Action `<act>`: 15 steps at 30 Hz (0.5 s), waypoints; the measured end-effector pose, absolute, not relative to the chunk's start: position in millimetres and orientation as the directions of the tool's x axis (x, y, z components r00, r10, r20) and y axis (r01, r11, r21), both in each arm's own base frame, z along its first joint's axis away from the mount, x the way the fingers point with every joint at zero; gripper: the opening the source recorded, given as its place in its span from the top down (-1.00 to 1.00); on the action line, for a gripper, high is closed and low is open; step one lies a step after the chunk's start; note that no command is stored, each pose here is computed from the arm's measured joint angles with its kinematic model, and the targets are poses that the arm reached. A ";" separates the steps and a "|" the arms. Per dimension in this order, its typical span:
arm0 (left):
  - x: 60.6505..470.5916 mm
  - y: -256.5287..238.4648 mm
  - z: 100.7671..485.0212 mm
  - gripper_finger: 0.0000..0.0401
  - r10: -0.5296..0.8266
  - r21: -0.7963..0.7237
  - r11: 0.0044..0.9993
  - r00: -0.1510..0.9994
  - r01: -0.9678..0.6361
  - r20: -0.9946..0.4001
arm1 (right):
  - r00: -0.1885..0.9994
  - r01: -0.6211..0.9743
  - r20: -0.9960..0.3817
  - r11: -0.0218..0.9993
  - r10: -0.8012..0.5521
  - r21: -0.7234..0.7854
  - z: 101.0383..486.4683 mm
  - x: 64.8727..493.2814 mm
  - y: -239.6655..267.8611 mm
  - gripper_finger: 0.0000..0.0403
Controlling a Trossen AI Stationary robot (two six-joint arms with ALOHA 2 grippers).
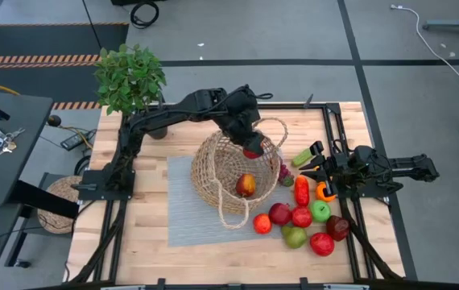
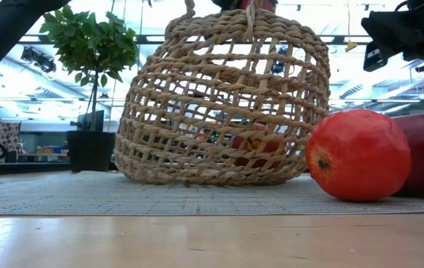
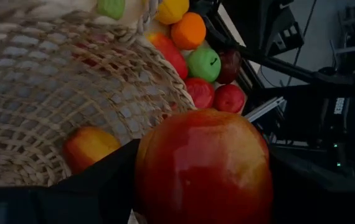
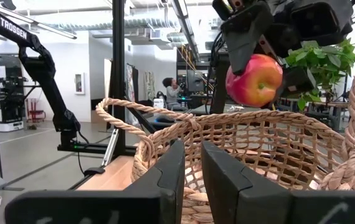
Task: Build produce basket
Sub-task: Put the red apple into the brown basket
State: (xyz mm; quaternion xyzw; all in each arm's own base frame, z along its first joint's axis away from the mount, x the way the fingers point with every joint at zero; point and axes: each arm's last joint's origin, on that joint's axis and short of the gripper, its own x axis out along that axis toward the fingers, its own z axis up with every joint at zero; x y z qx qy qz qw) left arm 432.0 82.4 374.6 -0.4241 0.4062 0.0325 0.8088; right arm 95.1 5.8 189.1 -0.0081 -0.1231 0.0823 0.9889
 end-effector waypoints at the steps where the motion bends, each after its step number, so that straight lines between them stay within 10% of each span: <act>1: 432.5 81.0 374.8 -0.40 -0.291 -0.654 0.651 0.670 -0.385 -0.683 | 0.956 -0.161 0.242 0.986 0.165 -0.037 189.2 95.1 5.8 0.69; 9: 443.7 49.3 381.0 -0.41 -0.340 -0.415 0.907 0.706 0.072 -0.621 | 0.956 -0.161 0.242 0.986 0.165 -0.037 189.2 95.1 5.8 0.69; 15: 445.8 21.6 381.0 -0.41 -0.382 -0.043 0.888 0.683 0.457 -0.622 | 0.956 -0.161 0.242 0.986 0.165 -0.037 189.2 95.1 5.8 0.69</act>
